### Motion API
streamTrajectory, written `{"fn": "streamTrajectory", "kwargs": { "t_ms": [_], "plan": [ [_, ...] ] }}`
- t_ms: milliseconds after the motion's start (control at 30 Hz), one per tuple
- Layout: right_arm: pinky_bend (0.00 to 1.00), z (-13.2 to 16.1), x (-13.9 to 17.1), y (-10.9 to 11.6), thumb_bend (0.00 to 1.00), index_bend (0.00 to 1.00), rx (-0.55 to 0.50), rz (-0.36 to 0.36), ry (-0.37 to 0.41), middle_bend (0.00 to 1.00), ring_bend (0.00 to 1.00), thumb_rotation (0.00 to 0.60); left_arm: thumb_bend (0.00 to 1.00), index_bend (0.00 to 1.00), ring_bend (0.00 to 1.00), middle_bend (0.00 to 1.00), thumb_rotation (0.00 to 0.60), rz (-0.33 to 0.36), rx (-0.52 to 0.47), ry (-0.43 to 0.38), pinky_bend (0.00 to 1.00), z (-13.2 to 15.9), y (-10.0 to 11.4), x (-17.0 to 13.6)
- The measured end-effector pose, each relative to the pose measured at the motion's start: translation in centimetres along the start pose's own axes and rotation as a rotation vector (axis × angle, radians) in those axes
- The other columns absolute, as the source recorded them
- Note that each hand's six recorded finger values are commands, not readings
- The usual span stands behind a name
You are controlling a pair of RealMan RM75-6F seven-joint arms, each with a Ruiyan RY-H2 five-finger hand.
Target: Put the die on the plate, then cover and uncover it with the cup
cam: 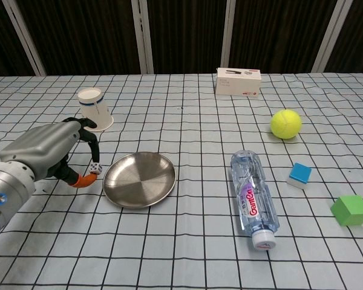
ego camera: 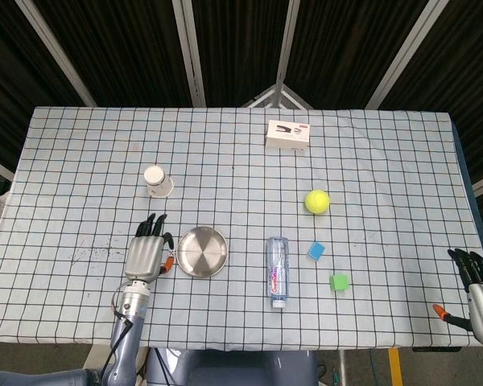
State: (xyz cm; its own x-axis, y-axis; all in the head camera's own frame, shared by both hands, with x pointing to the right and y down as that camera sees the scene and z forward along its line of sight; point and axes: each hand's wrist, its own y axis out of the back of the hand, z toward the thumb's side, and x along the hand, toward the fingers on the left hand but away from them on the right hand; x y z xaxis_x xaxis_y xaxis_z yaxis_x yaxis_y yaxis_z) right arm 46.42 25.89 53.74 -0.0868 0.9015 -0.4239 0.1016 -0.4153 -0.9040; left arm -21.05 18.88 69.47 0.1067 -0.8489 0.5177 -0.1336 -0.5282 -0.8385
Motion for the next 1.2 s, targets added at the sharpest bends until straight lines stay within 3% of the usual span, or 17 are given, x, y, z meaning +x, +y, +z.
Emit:
{"fn": "streamTrajectory", "kwargs": {
  "t_ms": [233, 567, 667, 833, 933, 1100, 1200],
  "plan": [
    [0.02, -0.1, 0.0, 0.0, 0.13, 0.13, 0.000, 0.000, -0.003, 0.14, 0.10, 0.600, 0.50, 0.55, 0.00, 0.08, 0.600, -0.009, 0.024, -0.060, 0.12, 3.0, -0.8, 1.1],
    [0.02, -0.1, 0.0, 0.0, 0.13, 0.13, -0.002, -0.001, -0.004, 0.14, 0.10, 0.600, 0.50, 0.53, 0.00, 0.05, 0.600, -0.005, 0.056, -0.086, 0.12, 4.9, -1.8, 1.9],
    [0.02, -0.1, -0.1, 0.0, 0.13, 0.13, -0.002, 0.000, -0.006, 0.14, 0.10, 0.600, 0.45, 0.42, 0.00, 0.02, 0.600, -0.012, 0.065, -0.088, 0.12, 5.1, -2.2, 2.0],
    [0.02, -0.2, 0.0, 0.0, 0.13, 0.13, 0.000, 0.000, -0.006, 0.14, 0.10, 0.600, 0.21, 0.18, 0.00, 0.00, 0.600, -0.033, 0.066, -0.101, 0.12, 5.5, -2.7, 2.1],
    [0.02, -0.3, -0.1, 0.0, 0.13, 0.13, 0.001, 0.000, -0.009, 0.14, 0.10, 0.600, 0.13, 0.04, 0.00, 0.00, 0.600, -0.038, 0.082, -0.114, 0.12, 5.5, -2.7, 2.1],
    [0.02, -0.3, -0.1, 0.0, 0.13, 0.13, 0.002, 0.001, -0.010, 0.14, 0.10, 0.600, 0.12, 0.00, 0.00, 0.00, 0.600, -0.044, 0.080, -0.145, 0.12, 5.7, -2.3, 1.9],
    [0.02, -0.2, 0.0, 0.0, 0.13, 0.13, 0.002, -0.001, -0.006, 0.14, 0.10, 0.600, 0.12, 0.05, 0.00, 0.00, 0.600, -0.047, 0.068, -0.164, 0.12, 5.8, -1.8, 1.8]
  ]
}}
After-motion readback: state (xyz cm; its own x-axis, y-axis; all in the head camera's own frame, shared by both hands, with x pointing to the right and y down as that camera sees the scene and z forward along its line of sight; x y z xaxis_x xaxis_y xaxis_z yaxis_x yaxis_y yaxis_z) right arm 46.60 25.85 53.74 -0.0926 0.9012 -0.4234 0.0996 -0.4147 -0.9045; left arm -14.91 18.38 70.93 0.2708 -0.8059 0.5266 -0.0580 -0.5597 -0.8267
